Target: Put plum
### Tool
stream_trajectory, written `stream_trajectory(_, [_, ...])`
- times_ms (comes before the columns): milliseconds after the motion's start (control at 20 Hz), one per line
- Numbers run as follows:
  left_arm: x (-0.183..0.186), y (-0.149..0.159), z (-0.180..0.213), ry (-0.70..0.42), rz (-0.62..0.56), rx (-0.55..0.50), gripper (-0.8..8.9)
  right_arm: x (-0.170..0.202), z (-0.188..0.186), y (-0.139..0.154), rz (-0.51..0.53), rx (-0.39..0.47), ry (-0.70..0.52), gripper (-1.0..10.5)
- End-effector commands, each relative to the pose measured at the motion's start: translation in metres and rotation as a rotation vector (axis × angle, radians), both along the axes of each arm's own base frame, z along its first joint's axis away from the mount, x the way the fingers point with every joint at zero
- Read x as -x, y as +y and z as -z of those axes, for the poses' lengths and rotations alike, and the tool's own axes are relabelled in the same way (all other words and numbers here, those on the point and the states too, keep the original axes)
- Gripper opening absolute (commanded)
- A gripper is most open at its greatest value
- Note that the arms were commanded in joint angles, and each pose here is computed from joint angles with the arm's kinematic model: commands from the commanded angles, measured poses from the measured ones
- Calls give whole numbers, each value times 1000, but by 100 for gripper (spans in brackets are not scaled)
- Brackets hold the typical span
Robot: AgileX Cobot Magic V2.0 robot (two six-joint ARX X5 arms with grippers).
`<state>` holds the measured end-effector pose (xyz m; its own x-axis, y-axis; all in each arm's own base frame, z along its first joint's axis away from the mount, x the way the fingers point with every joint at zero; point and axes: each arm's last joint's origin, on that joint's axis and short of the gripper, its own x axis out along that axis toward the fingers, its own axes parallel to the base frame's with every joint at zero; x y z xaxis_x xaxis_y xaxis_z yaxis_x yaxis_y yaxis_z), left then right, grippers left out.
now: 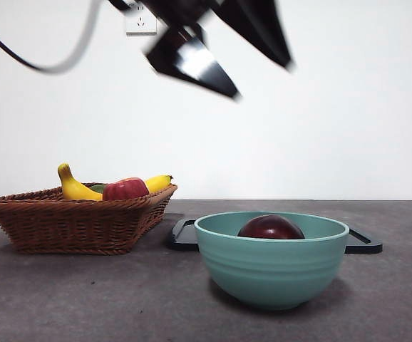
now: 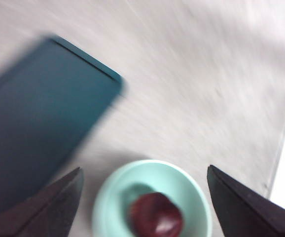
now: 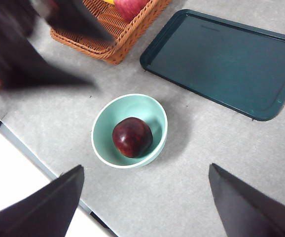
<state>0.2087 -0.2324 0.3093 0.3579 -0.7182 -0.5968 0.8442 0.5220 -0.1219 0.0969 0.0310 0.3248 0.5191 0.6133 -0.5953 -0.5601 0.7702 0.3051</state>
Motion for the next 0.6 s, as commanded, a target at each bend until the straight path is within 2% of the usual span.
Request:
stream_trajectory(50, [5, 29, -33, -49, -69, 61, 406, -1, -5, 0, -1, -5, -18, 406])
stream_trajectory(200, [16, 78, -57, -73, -180, 77, 406, -1, -5, 0, -1, -5, -18, 406])
stream_trajectory(350, [33, 118, -58, -84, -272, 84, 406, -1, -5, 0, -1, -5, -18, 406])
stream_trajectory(600, [74, 146, -11, 39, -226, 156, 406, -3, -4, 1, -1, -4, -11, 406])
